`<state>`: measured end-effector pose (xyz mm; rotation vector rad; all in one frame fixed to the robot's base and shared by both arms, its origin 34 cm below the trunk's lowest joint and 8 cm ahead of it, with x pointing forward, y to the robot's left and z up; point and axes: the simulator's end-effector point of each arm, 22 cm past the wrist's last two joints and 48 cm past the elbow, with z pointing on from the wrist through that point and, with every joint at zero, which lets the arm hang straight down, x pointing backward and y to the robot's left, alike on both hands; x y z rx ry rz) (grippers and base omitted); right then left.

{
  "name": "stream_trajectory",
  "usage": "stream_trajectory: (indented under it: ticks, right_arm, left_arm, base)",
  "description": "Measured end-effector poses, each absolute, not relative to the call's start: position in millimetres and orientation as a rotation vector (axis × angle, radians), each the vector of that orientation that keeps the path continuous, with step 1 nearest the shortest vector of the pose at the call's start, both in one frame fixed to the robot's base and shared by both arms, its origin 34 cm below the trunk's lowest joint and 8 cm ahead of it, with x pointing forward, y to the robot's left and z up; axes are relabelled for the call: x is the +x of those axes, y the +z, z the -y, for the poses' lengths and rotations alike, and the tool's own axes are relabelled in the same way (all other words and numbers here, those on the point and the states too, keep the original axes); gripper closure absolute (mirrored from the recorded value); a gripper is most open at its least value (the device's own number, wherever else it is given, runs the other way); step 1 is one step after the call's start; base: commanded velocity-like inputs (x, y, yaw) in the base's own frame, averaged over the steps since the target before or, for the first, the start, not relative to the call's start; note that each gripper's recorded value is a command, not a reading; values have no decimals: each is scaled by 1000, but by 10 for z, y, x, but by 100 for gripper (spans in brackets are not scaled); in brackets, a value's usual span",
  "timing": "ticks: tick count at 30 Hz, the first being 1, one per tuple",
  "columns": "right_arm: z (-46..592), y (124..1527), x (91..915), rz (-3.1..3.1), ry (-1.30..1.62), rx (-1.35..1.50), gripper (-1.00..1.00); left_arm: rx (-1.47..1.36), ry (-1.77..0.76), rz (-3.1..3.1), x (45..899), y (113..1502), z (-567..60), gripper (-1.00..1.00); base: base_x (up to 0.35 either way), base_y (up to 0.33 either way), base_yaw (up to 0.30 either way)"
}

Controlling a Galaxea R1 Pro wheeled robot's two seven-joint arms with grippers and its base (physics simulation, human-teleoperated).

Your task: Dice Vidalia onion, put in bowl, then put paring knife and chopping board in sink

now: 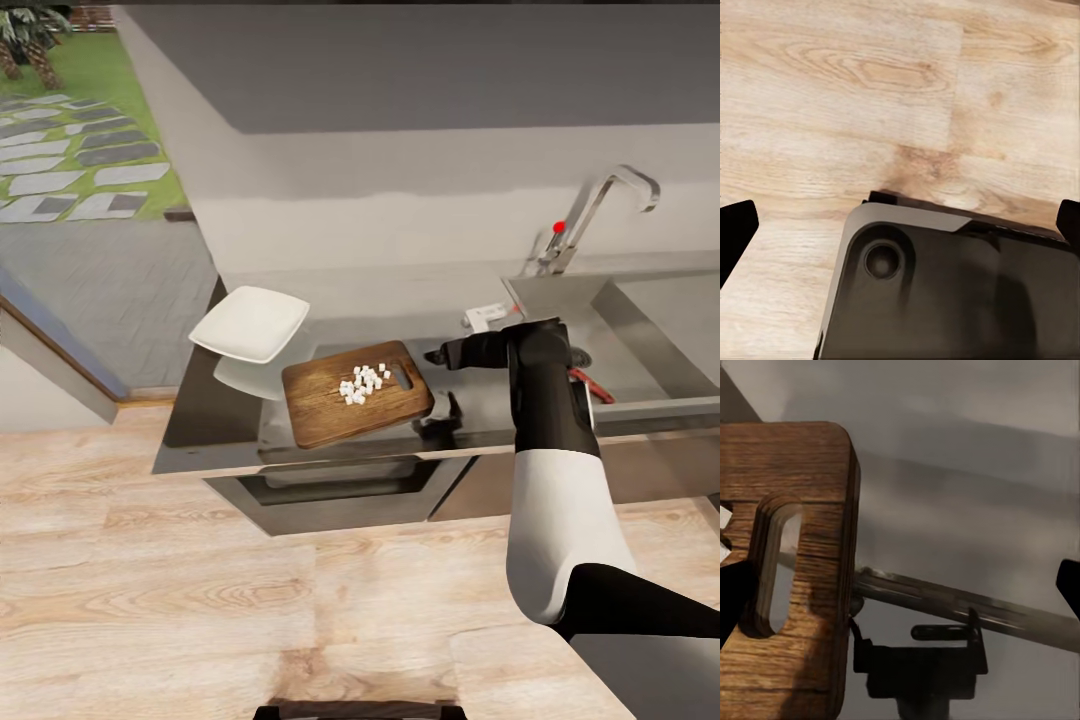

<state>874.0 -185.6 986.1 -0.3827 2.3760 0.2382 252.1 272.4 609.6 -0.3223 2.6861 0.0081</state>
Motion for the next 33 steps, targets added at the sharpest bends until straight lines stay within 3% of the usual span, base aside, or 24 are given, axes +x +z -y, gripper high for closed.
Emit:
stream_trajectory:
  ticks: [33]
  right_arm:
    - [1848,9731,8731,-2395,245,-384,-100]
  left_arm:
    - [-323,7,-2703,2454,6074,-2708,-100]
  base:
    - [0,7,0]
